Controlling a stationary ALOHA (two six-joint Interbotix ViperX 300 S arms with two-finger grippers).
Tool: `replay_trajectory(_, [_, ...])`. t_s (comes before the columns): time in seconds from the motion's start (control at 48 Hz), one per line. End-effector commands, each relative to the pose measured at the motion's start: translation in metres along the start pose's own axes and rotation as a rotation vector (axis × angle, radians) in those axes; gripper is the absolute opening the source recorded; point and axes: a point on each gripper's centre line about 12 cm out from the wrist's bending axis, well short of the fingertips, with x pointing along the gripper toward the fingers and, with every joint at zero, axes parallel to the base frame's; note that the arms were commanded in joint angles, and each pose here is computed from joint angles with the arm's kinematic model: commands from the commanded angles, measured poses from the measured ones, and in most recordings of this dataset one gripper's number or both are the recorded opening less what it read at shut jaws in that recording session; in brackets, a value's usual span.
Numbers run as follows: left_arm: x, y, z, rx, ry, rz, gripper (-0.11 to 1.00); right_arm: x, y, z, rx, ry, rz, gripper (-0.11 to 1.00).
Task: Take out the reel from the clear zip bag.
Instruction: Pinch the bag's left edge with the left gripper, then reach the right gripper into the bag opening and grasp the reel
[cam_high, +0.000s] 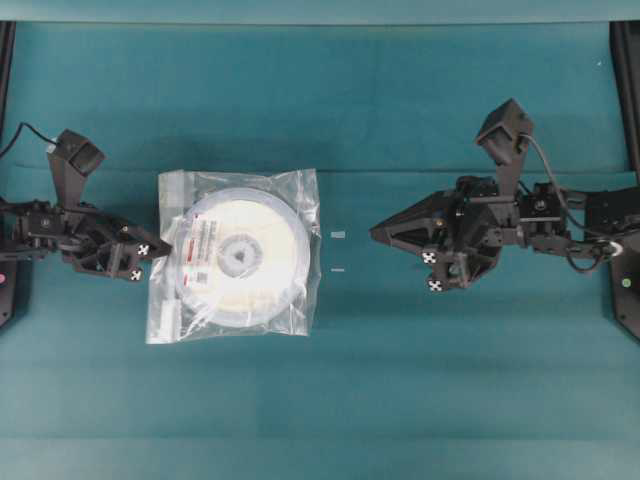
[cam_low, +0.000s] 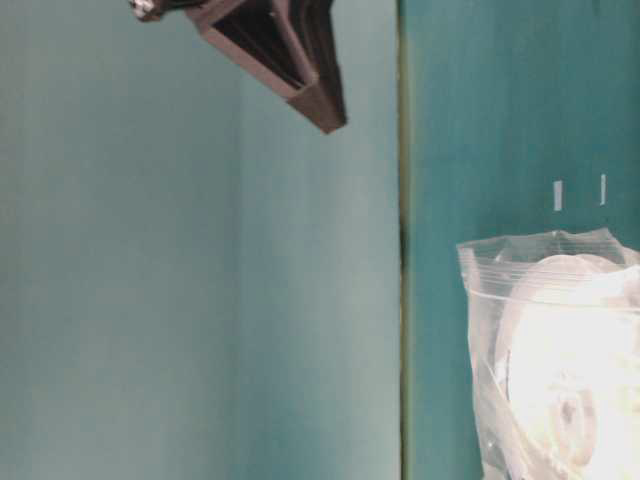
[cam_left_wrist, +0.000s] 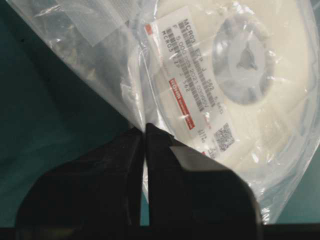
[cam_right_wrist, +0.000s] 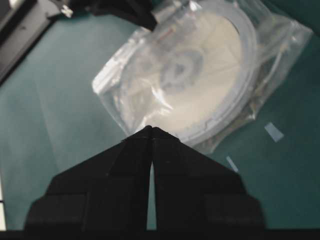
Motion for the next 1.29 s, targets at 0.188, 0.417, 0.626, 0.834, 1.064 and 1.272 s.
replay_trajectory(0.188, [0.001, -0.001, 0.001, 0.004, 0.002, 0.004, 0.01, 0.02, -0.01, -0.009, 0.106, 0.024, -0.067, 0.74])
replay_trajectory(0.417, [0.001, 0.001, 0.0, 0.004, 0.012, 0.018, 0.01, 0.055, -0.015, -0.019, 0.125, 0.06, -0.121, 0.88])
replay_trajectory(0.626, [0.002, 0.001, 0.0, 0.004, 0.013, 0.019, 0.01, 0.084, -0.016, -0.027, 0.126, 0.086, -0.143, 0.87])
replay_trajectory(0.834, [0.002, 0.003, -0.001, 0.004, 0.019, 0.026, 0.01, 0.104, -0.014, -0.031, 0.13, 0.093, -0.149, 0.87])
replay_trajectory(1.064, [0.003, 0.003, -0.001, 0.003, 0.019, 0.028, 0.01, 0.119, -0.015, -0.034, 0.138, 0.098, -0.158, 0.87])
replay_trajectory(1.272, [0.003, 0.003, -0.002, 0.004, 0.021, 0.029, 0.01, 0.128, -0.019, -0.037, 0.161, 0.095, -0.175, 0.87])
